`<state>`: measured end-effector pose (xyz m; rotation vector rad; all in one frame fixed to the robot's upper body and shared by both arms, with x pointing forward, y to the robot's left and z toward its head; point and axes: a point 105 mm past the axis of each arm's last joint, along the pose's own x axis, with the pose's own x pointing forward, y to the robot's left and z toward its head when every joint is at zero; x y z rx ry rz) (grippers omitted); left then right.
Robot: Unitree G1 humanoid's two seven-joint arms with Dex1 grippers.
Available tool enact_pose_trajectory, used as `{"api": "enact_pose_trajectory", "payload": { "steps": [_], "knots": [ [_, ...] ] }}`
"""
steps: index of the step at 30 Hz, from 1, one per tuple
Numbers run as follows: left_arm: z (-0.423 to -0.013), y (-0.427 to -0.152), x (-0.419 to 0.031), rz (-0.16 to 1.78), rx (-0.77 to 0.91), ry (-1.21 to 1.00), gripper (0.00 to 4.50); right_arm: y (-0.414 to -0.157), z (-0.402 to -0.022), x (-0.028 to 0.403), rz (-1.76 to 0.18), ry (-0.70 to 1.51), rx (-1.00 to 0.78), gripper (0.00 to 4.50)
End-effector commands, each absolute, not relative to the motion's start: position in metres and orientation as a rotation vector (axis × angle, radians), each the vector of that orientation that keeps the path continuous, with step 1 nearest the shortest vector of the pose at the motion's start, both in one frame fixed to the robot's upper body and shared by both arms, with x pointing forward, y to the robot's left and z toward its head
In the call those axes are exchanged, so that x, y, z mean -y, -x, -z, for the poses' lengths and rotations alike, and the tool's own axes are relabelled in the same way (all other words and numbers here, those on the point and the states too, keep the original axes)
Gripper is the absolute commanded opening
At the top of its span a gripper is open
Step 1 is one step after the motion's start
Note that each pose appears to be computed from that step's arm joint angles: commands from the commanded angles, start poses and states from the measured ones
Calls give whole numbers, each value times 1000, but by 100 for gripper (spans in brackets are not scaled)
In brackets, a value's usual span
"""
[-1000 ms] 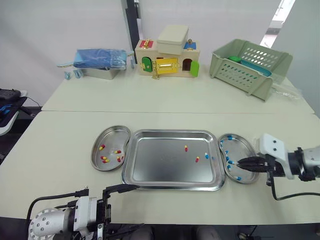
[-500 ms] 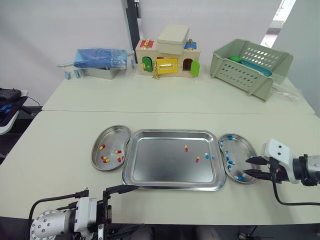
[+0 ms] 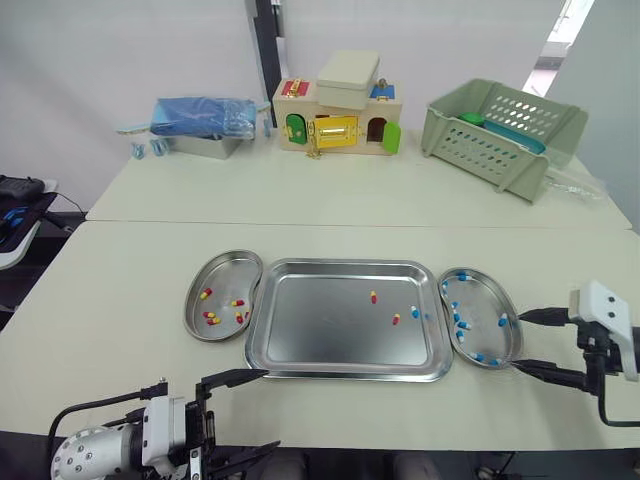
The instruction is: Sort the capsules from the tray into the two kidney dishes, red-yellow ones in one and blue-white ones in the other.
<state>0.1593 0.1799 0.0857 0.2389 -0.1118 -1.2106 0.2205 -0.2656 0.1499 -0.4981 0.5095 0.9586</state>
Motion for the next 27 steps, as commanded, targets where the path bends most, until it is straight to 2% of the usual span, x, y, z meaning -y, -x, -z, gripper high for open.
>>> {"api": "enact_pose_trajectory", "payload": {
  "steps": [1, 9, 11, 15, 27],
  "knots": [
    [-97, -167, -194, 1120, 116, -250, 450, -216, -169, 276, -969, 501, -458, 447],
    [-114, -183, -259, 887, -126, -290, 450, -201, -153, 316, -874, 439, -536, 447],
    [-114, -187, -293, 794, -208, -331, 450, -202, -149, 320, -851, 416, -530, 447],
    [-125, -201, -335, 661, -244, -384, 450, -199, -141, 320, -857, 420, -533, 447],
    [-124, -213, -355, 631, -320, -429, 450, -197, -136, 324, -856, 429, -523, 447]
  ]
}}
